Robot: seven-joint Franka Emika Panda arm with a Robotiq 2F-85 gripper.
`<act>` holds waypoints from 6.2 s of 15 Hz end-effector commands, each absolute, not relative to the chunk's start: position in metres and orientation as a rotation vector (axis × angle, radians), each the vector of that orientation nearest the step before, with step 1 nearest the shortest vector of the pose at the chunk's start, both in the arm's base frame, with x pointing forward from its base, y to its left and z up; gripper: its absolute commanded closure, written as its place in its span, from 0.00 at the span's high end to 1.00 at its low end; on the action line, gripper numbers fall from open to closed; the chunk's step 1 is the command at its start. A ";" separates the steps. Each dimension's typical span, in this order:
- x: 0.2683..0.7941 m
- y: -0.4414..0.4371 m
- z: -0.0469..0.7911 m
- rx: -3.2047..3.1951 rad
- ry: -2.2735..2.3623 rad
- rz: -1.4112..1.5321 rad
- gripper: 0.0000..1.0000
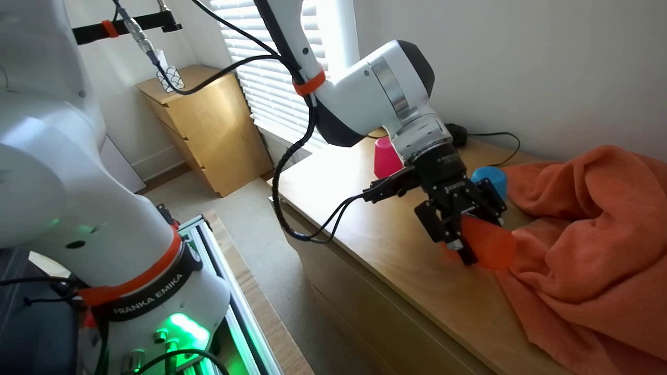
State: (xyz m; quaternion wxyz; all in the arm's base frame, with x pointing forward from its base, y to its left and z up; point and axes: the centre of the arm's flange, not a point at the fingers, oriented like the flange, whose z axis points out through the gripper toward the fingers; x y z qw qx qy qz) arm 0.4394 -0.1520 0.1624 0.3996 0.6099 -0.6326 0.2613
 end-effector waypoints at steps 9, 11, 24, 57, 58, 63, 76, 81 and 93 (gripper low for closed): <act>0.433 -0.107 0.132 1.726 -1.355 0.739 0.48; 0.432 -0.098 0.124 1.751 -1.289 0.760 0.48; 0.432 -0.055 0.103 1.688 -1.113 0.996 0.48; 0.452 -0.029 0.088 1.718 -0.930 1.178 0.48; 0.450 -0.027 0.087 1.722 -0.925 1.169 0.48; 0.449 -0.027 0.084 1.745 -0.889 1.179 0.48; 0.453 -0.025 0.075 1.885 -0.765 1.229 0.48; 0.453 -0.025 0.074 1.885 -0.746 1.247 0.98; 0.449 -0.038 0.131 1.979 -0.741 1.080 1.00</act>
